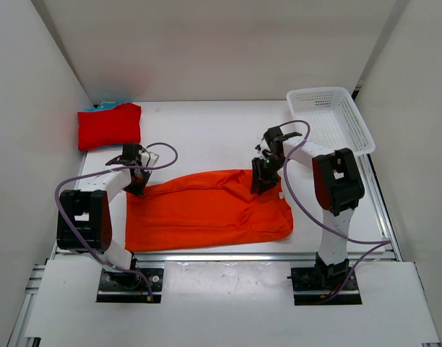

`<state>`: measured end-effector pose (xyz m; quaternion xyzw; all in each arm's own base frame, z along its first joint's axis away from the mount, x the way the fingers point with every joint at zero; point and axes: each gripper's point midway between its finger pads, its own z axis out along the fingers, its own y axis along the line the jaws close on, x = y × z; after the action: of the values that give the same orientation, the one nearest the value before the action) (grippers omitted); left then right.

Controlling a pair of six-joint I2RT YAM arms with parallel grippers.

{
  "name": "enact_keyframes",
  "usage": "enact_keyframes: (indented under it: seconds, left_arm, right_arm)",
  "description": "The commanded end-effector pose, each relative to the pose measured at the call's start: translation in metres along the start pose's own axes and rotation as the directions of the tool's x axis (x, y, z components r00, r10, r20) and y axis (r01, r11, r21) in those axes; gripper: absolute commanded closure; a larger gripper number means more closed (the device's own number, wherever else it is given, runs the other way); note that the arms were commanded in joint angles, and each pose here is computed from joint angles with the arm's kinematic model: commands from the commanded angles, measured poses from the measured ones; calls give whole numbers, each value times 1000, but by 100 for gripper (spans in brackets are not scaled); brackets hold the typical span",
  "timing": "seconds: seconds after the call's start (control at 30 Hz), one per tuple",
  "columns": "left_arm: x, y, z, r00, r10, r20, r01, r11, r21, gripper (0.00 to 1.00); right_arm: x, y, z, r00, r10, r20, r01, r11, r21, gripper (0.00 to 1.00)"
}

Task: Fold and stack the t-shirts

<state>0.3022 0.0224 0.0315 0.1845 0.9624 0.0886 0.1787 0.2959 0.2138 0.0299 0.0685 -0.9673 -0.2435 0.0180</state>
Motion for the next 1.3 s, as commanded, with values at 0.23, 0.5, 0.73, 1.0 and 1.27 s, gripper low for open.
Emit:
enact_keyframes:
  seconds: [0.23, 0.5, 0.73, 1.0, 1.27]
  left_arm:
    - [0, 5, -4, 1000, -9, 13, 9, 1000, -20, 100]
    - [-1, 3, -5, 1000, -3, 17, 3, 1000, -16, 100]
    - [-4, 6, -7, 999, -27, 25, 28, 1000, -12, 100]
    - [-56, 28, -18, 987, -78, 138, 80, 997, -13, 100]
    - [-93, 41, -12, 980, -122, 159, 124, 992, -4, 100]
  right_arm:
    - [-5, -1, -8, 1000, 1, 22, -1, 1000, 4, 59]
    - [-3, 22, 2, 997, -69, -18, 66, 990, -125, 63]
    - [5, 24, 5, 996, -60, -69, 47, 984, -173, 99]
    - [-56, 16, -36, 996, -26, 89, 39, 988, -149, 100]
    - [-121, 14, -91, 966, -28, 257, 66, 988, -141, 100]
